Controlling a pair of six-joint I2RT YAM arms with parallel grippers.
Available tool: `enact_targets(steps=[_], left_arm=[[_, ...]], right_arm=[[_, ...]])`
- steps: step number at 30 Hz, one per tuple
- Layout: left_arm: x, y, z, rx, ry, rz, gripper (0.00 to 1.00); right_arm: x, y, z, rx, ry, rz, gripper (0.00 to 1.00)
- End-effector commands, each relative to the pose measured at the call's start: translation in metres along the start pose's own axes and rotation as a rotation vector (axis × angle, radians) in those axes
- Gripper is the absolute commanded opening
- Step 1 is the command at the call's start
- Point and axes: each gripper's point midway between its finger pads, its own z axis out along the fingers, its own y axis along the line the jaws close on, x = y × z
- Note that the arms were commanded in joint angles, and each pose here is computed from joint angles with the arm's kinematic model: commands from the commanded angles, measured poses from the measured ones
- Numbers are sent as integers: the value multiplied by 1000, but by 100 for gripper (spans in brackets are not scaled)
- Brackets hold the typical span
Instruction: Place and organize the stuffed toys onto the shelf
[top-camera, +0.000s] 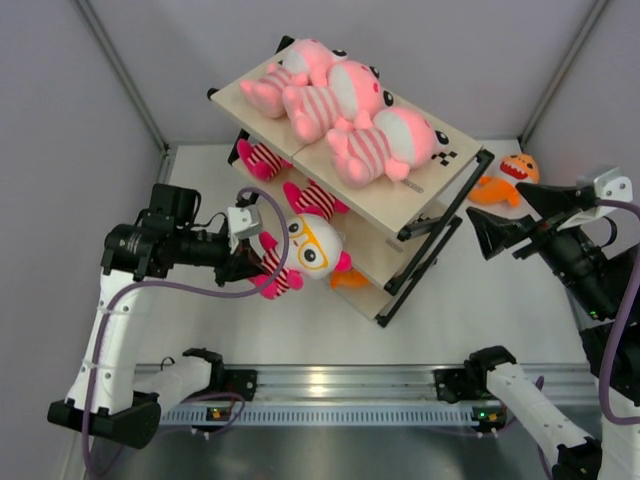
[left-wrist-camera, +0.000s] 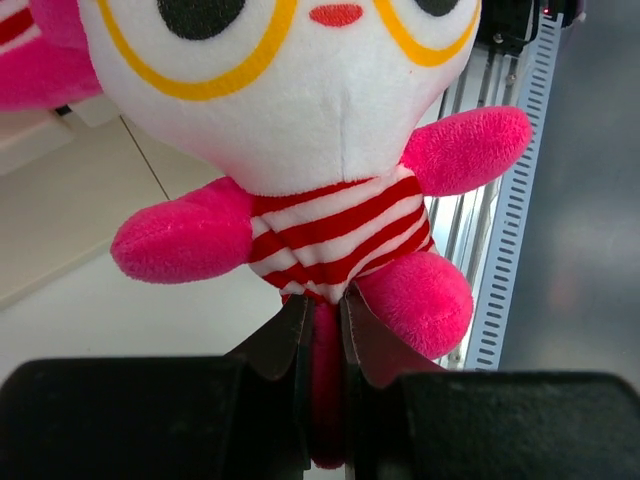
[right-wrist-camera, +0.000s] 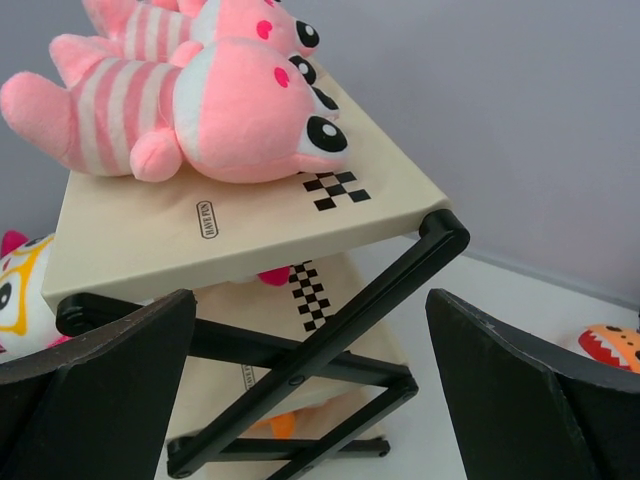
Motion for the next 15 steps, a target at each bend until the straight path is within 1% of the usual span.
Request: enact_targets(steps=[1, 6, 8, 11, 12, 14, 15], left_arm=[[-6, -38, -7, 112, -19, -40, 0], [12, -56, 12, 239, 60, -39, 0], [12, -59, 15, 265, 63, -33, 0], [-8, -54, 14, 273, 26, -17, 0], [-18, -46, 18, 256, 3, -1, 0], [-36, -34, 19, 204, -28, -42, 0], [-46, -23, 22, 168, -56, -33, 0]], right_arm=[[-27, -4, -6, 37, -82, 16, 99], [-35, -5, -9, 57, -102, 44, 98], [-35, -8, -11, 75, -108, 52, 97], [-36, -12, -11, 102, -109, 66, 97], [-35, -14, -11, 111, -109, 69, 97], [-35, -16, -10, 124, -112, 85, 96], [-34, -16, -10, 127, -111, 87, 96]])
